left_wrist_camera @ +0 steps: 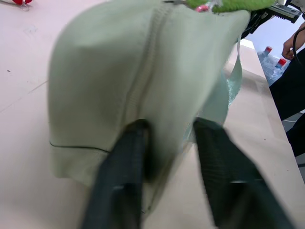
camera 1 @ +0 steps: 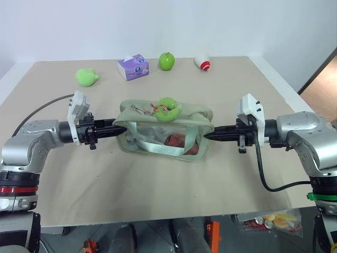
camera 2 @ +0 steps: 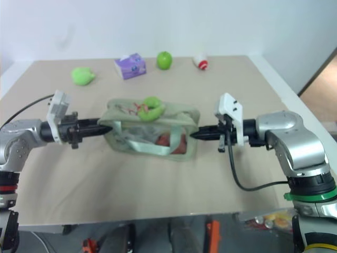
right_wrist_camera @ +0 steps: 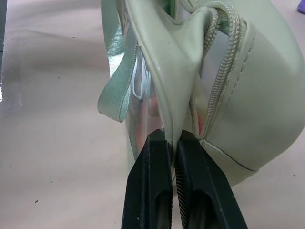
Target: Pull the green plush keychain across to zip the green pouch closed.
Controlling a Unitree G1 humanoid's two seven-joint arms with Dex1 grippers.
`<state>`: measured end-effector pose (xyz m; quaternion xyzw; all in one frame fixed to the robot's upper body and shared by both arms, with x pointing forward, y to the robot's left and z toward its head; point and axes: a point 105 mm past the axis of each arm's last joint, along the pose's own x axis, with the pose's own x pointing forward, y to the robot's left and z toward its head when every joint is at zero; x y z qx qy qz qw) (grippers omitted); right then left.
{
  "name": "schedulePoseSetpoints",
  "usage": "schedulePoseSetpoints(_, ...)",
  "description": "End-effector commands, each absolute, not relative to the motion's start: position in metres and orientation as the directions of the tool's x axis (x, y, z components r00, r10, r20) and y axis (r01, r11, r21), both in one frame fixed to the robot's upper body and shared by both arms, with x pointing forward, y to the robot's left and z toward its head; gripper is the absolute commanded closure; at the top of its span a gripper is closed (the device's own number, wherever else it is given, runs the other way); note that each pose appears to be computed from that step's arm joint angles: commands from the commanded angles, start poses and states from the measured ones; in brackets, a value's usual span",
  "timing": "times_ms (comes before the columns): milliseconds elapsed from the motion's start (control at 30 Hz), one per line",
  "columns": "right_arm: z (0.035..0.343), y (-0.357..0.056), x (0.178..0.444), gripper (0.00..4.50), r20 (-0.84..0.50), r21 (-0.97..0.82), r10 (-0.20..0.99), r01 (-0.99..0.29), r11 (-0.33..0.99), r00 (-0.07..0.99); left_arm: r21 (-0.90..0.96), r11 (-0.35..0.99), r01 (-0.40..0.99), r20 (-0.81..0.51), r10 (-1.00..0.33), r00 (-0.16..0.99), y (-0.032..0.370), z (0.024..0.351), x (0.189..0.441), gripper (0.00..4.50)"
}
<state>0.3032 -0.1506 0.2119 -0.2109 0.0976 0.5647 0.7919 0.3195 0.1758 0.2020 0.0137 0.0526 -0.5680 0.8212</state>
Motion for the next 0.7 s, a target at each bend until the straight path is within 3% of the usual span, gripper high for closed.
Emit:
schedulePoseSetpoints(33,0.231,-0.15,0.3,4.5,-0.35,-0.292,0.863,-0.918,0.268,0.363,0.023,0.356,0.934,-0.088,-0.93,0.357,0.174,0.211,0.32,4.46)
schedulePoseSetpoints(200,0.239,-0.153,0.308,4.5,-0.3,-0.279,0.864,-0.904,0.325,0.404,0.025,0.365,0.931,-0.084,-0.927,0.366,0.174,0.209,0.318,4.46)
schedulePoseSetpoints(367,0.257,-0.155,0.308,2.84,-0.206,-0.234,0.895,-0.908,0.349,0.397,0.021,0.368,0.93,-0.082,-0.926,0.368,0.173,0.207,0.317,4.5)
schedulePoseSetpoints(533,0.308,-0.161,0.285,1.1,-0.027,-0.269,0.949,-0.917,0.296,0.314,0.019,0.368,0.93,-0.079,-0.926,0.368,0.172,0.207,0.316,4.5)
schedulePoseSetpoints(600,0.337,-0.163,0.277,1.1,0.076,-0.305,0.958,-0.909,0.285,0.275,0.018,0.369,0.929,-0.077,-0.926,0.369,0.173,0.207,0.316,4.5)
schedulePoseSetpoints(700,0.358,-0.159,0.288,1.1,0.116,-0.408,0.932,-0.839,0.36,0.344,0.018,0.37,0.929,-0.075,-0.926,0.37,0.173,0.207,0.316,4.5)
